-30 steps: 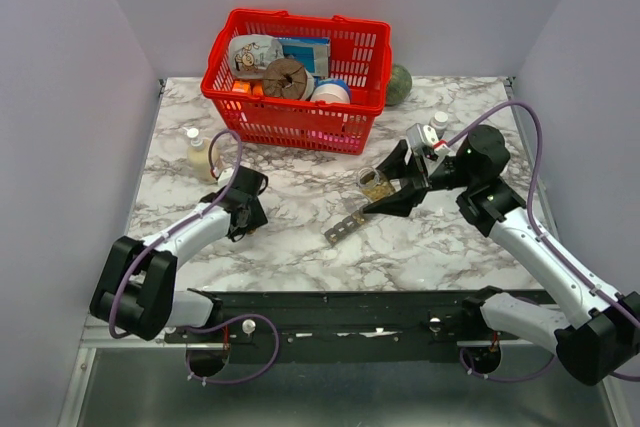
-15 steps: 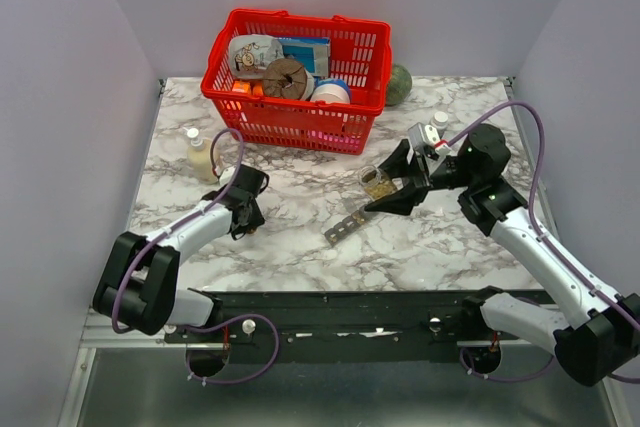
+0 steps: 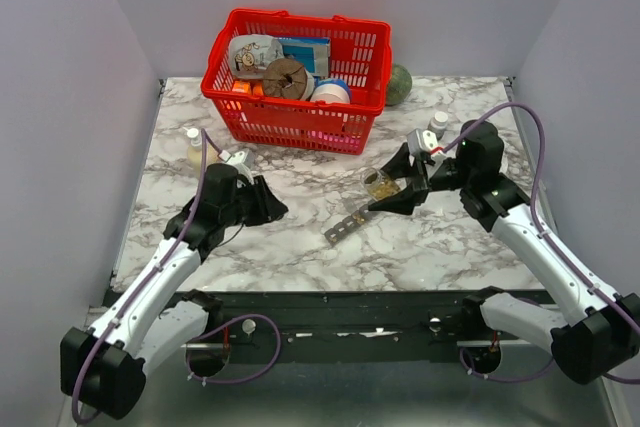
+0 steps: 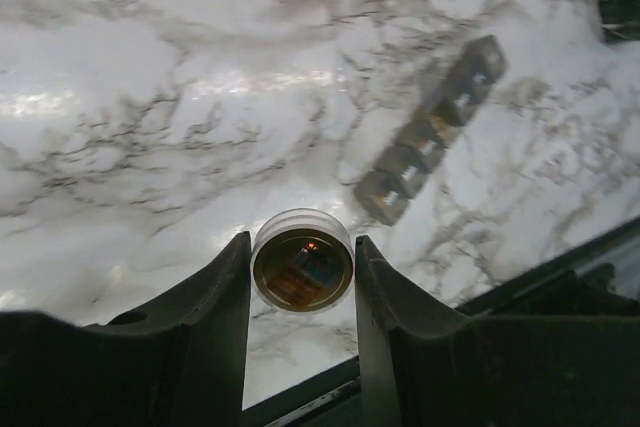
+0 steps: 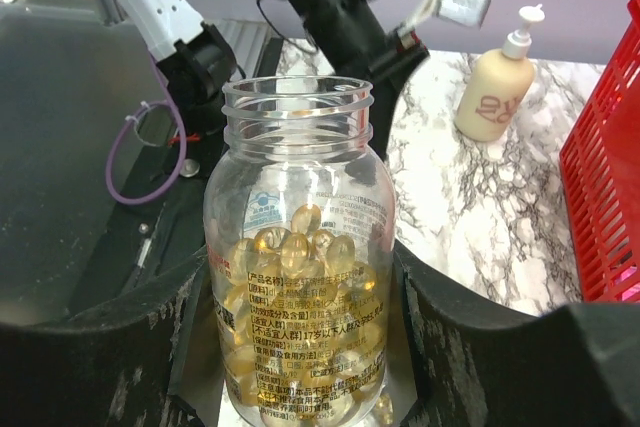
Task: Sort the pills into containers
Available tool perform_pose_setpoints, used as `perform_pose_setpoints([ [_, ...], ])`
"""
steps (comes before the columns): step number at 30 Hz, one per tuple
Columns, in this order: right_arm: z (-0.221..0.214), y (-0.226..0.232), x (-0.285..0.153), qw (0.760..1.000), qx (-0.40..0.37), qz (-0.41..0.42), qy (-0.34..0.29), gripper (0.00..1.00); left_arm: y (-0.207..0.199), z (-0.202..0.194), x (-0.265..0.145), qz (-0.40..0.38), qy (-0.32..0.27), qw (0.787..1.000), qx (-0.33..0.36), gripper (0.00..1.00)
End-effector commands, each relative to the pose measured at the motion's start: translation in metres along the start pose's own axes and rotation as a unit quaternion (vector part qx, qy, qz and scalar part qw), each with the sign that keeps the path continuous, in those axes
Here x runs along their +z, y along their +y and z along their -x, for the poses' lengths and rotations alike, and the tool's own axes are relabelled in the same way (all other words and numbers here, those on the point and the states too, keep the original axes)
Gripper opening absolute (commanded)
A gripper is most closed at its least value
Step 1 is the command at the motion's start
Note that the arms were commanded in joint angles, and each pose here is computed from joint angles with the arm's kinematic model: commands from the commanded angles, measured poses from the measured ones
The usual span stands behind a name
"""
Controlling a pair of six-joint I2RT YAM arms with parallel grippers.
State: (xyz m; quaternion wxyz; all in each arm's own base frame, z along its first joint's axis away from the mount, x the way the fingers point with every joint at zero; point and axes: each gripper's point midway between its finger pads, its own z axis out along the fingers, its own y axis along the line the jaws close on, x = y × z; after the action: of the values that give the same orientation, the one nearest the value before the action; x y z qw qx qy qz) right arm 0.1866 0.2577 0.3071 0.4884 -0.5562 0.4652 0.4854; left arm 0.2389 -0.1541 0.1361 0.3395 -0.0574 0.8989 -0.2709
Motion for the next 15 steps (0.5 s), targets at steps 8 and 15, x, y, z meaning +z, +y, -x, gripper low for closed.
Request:
perform_pose_setpoints([
  [8,-0.023,-0.014,0.001,0.999,-0.015,-0.006,0.028,0.00,-0.147,0.020,-0.091,-0.345,0.007,0.934,0.095,0.07],
  [15,-0.032,-0.023,0.002,0.999,-0.006,-0.022,0.043,0.01,-0.176,0.037,-0.098,-0.362,0.049,0.928,0.068,0.07],
])
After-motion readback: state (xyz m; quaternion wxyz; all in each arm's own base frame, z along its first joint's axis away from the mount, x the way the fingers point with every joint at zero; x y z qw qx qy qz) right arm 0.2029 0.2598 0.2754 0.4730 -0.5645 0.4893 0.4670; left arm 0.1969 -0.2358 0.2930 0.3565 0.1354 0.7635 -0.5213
